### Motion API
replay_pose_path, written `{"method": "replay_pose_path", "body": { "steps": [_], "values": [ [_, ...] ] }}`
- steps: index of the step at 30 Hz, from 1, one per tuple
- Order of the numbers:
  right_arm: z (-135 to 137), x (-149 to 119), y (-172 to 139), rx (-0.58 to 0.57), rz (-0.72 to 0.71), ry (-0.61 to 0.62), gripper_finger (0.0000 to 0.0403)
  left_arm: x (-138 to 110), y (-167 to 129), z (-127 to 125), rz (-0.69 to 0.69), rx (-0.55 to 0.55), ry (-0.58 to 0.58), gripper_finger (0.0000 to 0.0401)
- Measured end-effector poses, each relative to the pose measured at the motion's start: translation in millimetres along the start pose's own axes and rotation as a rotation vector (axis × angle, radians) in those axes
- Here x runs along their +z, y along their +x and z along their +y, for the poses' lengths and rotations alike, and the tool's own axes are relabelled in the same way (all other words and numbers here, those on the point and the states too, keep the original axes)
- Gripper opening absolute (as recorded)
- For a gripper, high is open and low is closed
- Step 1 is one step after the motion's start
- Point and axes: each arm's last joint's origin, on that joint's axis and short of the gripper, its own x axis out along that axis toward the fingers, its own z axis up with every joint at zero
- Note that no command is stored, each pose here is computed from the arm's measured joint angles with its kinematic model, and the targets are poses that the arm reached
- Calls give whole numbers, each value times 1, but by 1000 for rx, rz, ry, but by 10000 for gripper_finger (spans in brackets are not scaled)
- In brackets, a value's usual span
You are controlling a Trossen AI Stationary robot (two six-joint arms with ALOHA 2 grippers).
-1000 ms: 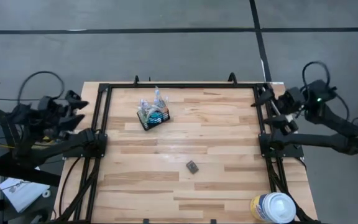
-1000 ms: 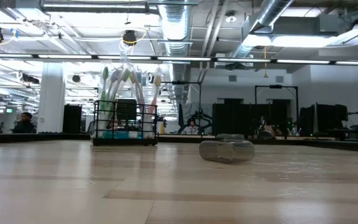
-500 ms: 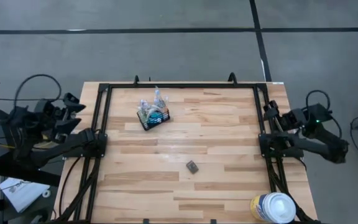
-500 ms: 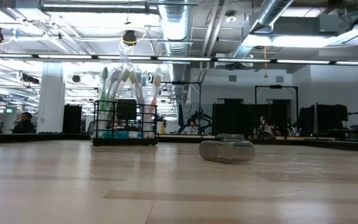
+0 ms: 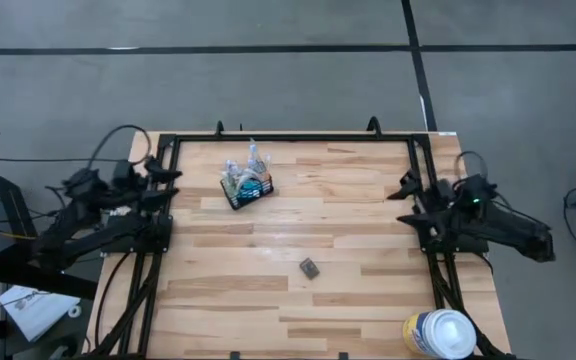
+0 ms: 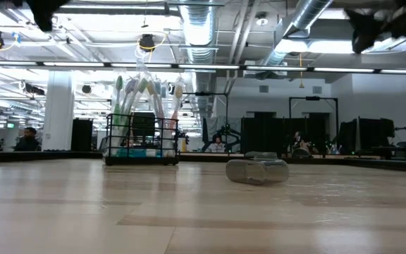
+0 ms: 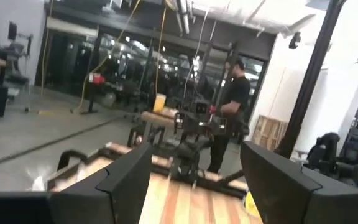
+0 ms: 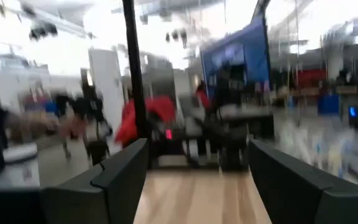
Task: Pick & Place toothbrushing station
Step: Return to Home Position
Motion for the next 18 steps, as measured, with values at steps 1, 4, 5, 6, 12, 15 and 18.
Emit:
{"method": "replay_pose_path", "body": {
  "steps": [1, 4, 5, 6, 12, 15, 18],
  "values": [
    [-2, -8, 0, -2, 26, -1, 265, -6, 2, 3, 11, 4, -3, 241],
    [-4, -15, 1, 3, 19, -14, 265, -23, 9, 12, 30, 39, -8, 241],
    [-4, -13, 1, 7, -1, -33, 265, -29, 11, 15, 39, 74, -4, 241],
    [-4, -14, 1, 9, 1, -41, 265, -36, 13, 19, 44, 114, 4, 241],
    [-6, -25, 1, -4, 104, 36, 265, -84, 23, 42, 86, 233, 11, 241],
    [-6, -27, 0, 8, 121, 71, 265, -105, 26, 51, 34, 217, 3, 241],
    [-5, -29, 0, 50, 150, 59, 265, -116, 27, 55, 41, 230, 24, 241]
  ]
}}
